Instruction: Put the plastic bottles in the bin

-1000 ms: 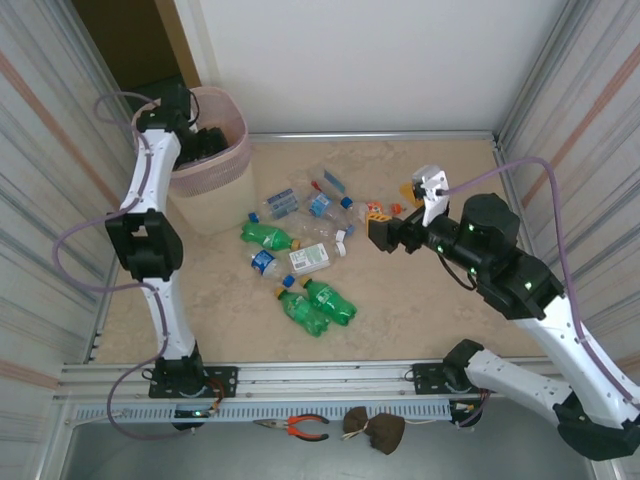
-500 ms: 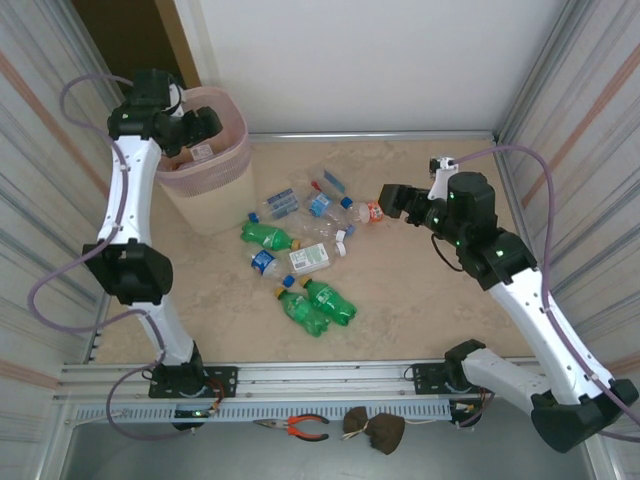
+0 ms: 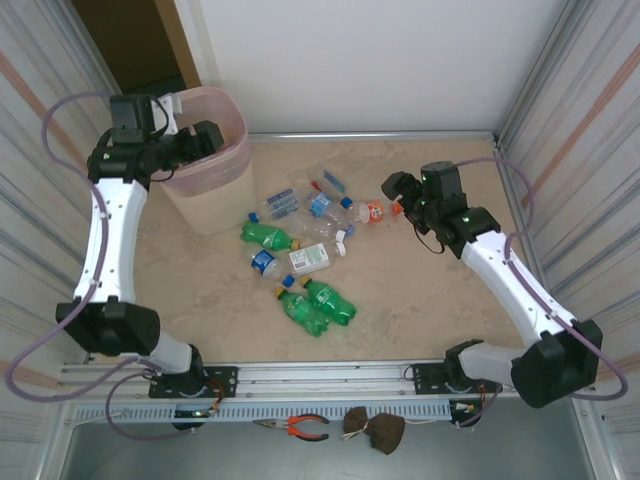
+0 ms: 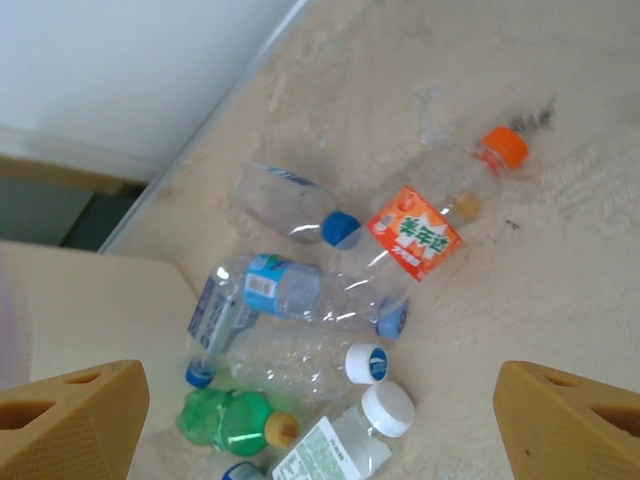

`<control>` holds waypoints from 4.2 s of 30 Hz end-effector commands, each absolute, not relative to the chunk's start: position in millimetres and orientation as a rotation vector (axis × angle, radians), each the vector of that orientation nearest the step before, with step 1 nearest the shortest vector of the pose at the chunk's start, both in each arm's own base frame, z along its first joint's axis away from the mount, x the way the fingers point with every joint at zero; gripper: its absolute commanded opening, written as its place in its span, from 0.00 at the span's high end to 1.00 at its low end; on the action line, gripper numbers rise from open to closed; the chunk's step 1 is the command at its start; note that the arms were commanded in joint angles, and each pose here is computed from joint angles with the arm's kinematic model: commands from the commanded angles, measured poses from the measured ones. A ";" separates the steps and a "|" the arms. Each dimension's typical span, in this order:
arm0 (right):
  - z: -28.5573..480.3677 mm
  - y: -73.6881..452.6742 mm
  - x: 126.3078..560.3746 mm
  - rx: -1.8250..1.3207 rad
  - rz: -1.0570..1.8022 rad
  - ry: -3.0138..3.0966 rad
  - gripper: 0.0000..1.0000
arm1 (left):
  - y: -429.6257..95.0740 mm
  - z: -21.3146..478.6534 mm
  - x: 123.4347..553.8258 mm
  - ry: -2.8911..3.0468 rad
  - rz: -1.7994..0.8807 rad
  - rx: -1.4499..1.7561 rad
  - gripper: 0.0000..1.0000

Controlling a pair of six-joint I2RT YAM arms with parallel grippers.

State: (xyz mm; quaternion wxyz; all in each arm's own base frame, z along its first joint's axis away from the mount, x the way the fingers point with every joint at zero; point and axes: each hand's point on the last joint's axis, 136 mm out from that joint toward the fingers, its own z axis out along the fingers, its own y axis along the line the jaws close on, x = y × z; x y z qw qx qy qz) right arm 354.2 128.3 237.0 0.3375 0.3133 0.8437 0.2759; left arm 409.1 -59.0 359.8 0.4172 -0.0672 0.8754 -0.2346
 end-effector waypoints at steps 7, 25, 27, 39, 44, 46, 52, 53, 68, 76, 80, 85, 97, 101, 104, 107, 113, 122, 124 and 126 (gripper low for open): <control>172.8 127.9 382.5 1.265 0.840 2.189 0.11 | -82.7 383.1 348.3 2.037 -0.745 -0.023 0.16; 92.3 174.4 446.1 1.540 1.170 2.188 0.05 | -93.6 356.3 306.4 2.054 -0.812 -0.059 0.15; 86.4 178.3 450.9 1.558 1.193 2.187 0.05 | -95.5 354.7 304.5 2.060 -0.816 -0.055 0.15; 61.8 184.0 467.0 1.604 1.228 2.173 0.13 | -98.2 349.0 300.8 2.069 -0.816 -0.056 0.15; 57.2 185.6 467.7 1.614 1.237 2.171 0.20 | -97.4 347.1 300.0 2.073 -0.810 -0.056 0.15; 57.0 185.3 467.6 1.616 1.241 2.164 0.24 | -97.3 345.2 299.6 2.077 -0.812 -0.061 0.15; 57.7 182.5 460.8 1.619 1.224 2.170 0.33 | -100.5 342.7 302.7 2.075 -0.829 -0.066 0.15; 58.3 181.1 459.6 1.615 1.218 2.170 0.35 | -101.5 342.9 302.9 2.074 -0.831 -0.061 0.16; 154.6 158.7 429.6 1.027 1.036 2.194 0.43 | -126.8 356.6 307.5 1.990 -0.827 0.036 0.16; 239.2 166.3 392.3 0.410 0.909 2.129 0.48 | -160.6 376.4 307.5 1.904 -0.886 0.174 0.17; 271.3 183.9 365.0 0.088 0.941 2.080 0.47 | -179.7 390.1 301.8 1.828 -0.937 0.279 0.18; 300.2 201.7 325.4 -0.246 0.989 1.996 0.44 | -191.6 401.6 293.3 1.759 -0.946 0.385 0.18; 345.3 214.4 246.8 -0.684 0.956 1.745 0.46 | -231.6 422.8 268.1 1.601 -1.074 0.647 0.18; 359.7 217.9 226.2 -0.757 0.969 1.676 0.45 | -248.5 437.2 246.5 1.465 -1.163 0.795 0.19; 369.5 221.3 210.8 -0.813 0.969 1.616 0.45 | -264.5 444.4 226.8 1.386 -1.224 0.924 0.20; 378.8 223.6 198.8 -0.850 0.965 1.561 0.45 | -284.5 447.4 202.6 1.308 -1.243 1.069 0.19; 391.0 231.8 179.4 -0.930 0.980 1.481 0.45 | -315.6 448.6 177.4 1.228 -1.267 1.223 0.16; 394.8 241.1 171.6 -0.971 0.984 1.452 0.45 | -343.7 448.8 169.2 1.217 -1.330 1.284 0.15; 396.5 242.6 171.1 -0.972 0.983 1.445 0.45 | -348.3 447.2 167.4 1.221 -1.346 1.297 0.15; 396.5 244.4 170.4 -0.977 0.986 1.443 0.45 | -353.3 444.4 168.1 1.238 -1.361 1.308 0.15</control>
